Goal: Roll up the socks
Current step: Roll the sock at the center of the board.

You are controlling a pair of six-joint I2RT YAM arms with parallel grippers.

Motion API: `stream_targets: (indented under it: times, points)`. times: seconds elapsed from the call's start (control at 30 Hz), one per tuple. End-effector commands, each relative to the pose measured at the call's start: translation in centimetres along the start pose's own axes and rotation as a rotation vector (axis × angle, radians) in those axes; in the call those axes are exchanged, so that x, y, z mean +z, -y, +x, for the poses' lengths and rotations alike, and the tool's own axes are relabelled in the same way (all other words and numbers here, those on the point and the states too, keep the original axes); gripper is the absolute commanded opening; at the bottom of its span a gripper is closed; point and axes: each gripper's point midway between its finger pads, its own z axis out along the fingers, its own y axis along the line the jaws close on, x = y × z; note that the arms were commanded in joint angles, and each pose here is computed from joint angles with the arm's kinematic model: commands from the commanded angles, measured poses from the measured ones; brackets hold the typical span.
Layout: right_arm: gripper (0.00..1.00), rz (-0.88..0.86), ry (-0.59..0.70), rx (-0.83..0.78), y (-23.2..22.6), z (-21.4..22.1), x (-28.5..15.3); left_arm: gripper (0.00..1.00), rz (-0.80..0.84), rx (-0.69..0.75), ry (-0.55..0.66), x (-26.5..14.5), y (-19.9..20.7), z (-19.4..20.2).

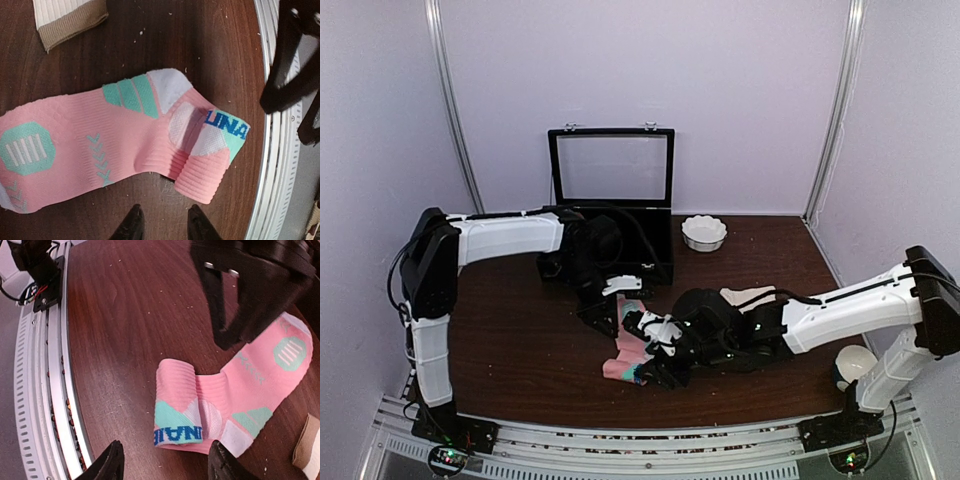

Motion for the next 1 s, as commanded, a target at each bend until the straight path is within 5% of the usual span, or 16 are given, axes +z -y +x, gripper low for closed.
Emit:
stream_targets:
  times: [0.0,0.43,0.97]
  points:
    - [0.58,0.086,-0.035,-0.153,-0.2,-0.5,1.4,0.32,0.037,-0.019,-0.029,1.3,-0.5,0.9]
    - [0.55,0.133,-0.141,-0.245,1.1,1.3,6.5,0.3,-0.015,-0.092,-0.043,3.3,-5.1,0.1]
    - [0.09,-0.157,-0.122,0.1,0.4,3.3,6.8,0.24,-0.137,-0.102,-0.163,5.5,-9.1,2.0]
